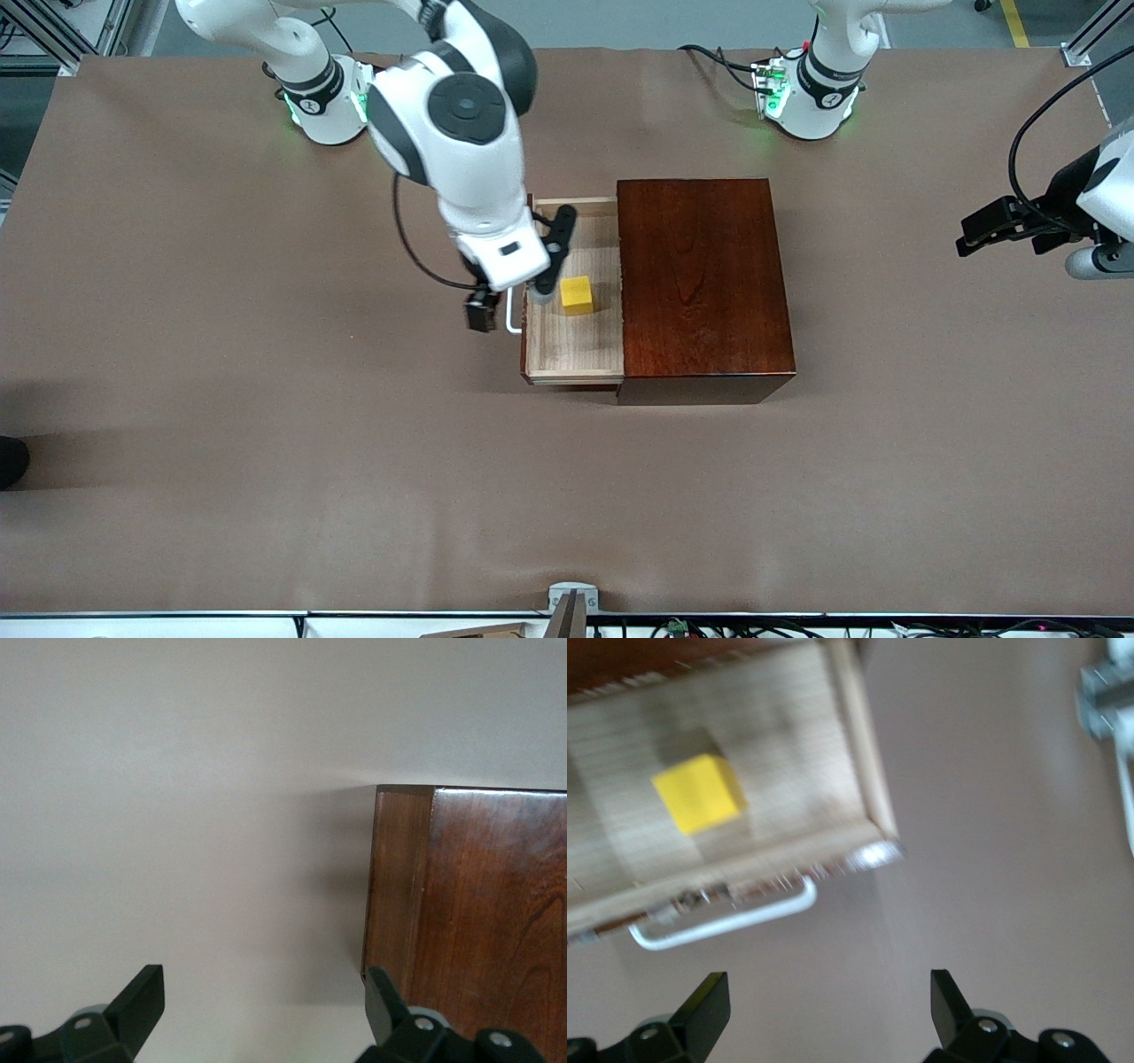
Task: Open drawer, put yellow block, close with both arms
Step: 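Withdraw the right gripper while the left gripper reaches toward the drawer handle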
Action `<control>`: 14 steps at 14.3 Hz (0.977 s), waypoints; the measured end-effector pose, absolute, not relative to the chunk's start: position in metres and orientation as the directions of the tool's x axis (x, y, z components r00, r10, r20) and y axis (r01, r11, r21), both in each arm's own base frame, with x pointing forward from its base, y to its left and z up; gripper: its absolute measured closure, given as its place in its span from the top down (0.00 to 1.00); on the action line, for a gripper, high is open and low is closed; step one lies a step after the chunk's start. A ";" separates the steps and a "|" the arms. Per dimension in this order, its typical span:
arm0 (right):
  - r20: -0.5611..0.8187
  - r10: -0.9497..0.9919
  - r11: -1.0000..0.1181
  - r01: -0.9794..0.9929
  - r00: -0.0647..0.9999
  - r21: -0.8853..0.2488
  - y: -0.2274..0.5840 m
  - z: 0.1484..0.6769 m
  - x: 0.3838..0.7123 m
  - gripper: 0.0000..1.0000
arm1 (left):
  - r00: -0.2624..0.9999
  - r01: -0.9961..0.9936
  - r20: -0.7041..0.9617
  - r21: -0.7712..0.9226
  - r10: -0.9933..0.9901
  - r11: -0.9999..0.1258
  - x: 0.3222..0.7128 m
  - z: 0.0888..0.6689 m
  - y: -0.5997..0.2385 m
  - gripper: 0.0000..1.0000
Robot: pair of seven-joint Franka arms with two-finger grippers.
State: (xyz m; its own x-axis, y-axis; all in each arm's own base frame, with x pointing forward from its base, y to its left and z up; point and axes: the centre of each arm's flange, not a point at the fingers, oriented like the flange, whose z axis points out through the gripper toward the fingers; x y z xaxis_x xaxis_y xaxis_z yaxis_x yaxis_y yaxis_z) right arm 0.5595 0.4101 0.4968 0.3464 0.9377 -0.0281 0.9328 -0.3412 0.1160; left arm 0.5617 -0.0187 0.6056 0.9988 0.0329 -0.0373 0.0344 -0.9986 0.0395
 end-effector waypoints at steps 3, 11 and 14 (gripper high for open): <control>-0.032 0.828 -0.552 0.824 0.560 0.125 0.323 0.536 0.591 1.00 | 0.999 0.028 -0.036 0.040 0.026 -0.999 0.562 0.606 -0.022 1.00; -0.026 0.480 -0.874 0.480 0.877 0.080 0.041 0.605 0.612 1.00 | 0.967 -0.253 0.013 0.049 -0.253 -0.966 0.534 0.629 -0.176 1.00; -0.001 0.341 -0.939 0.340 0.940 0.047 -0.003 0.623 0.583 1.00 | 0.889 -0.458 0.022 0.021 -0.458 -0.889 0.487 0.626 -0.288 1.00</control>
